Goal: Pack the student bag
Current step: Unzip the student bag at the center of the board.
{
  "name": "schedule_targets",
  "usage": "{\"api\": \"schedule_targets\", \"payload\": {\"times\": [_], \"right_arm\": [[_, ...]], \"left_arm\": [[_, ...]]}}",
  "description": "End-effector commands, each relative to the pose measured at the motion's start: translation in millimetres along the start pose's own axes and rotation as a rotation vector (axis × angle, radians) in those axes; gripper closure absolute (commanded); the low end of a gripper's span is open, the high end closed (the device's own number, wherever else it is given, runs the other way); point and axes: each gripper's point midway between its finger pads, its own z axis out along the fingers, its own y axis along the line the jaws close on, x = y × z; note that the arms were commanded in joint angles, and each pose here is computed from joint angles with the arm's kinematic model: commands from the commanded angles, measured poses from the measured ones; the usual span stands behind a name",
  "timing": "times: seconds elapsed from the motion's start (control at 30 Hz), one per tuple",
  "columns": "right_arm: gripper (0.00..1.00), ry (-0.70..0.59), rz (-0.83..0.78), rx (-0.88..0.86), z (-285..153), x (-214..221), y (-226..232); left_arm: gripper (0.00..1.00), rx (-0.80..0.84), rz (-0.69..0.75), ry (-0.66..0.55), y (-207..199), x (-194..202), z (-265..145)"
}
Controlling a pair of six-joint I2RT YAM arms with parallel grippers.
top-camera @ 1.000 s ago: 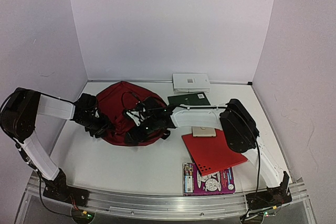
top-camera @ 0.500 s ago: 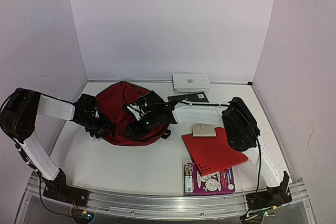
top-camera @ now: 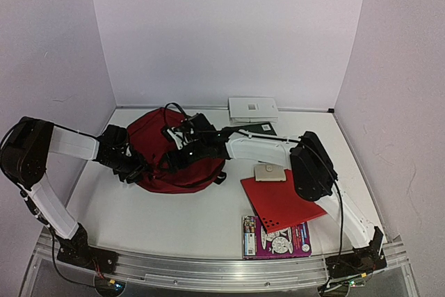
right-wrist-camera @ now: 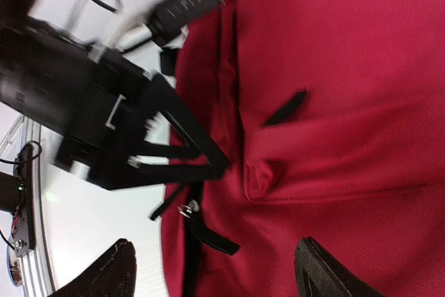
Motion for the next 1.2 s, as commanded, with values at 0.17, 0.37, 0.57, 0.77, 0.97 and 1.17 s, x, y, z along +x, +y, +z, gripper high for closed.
{"api": "schedule_targets", "payload": {"times": [0.17,0.37,0.57,0.77,0.97,1.17], "right_arm": [[0.28,0.061,0.114,-0.041,22,33,-8],[0.42,0.064,0.14,-0.097,27,36,-1],[0.5,0.064,0.163,-0.13,34,39,1],[0.51,0.059,0.182,-0.142,41,39,0],[0.51,0.042,0.199,-0.149,46,35,-1],[0.61,0.032,0.206,-0.16,46,31,1]], "left_arm": [[0.49,-0.032,-0.035,0.047,14,16,3],[0.49,-0.032,-0.035,0.047,15,17,3],[0.49,-0.03,-0.034,0.048,13,16,3],[0.49,-0.028,-0.034,0.048,13,16,3],[0.5,-0.028,-0.038,0.05,15,18,3],[0.5,-0.029,-0.038,0.051,15,18,4]]}}
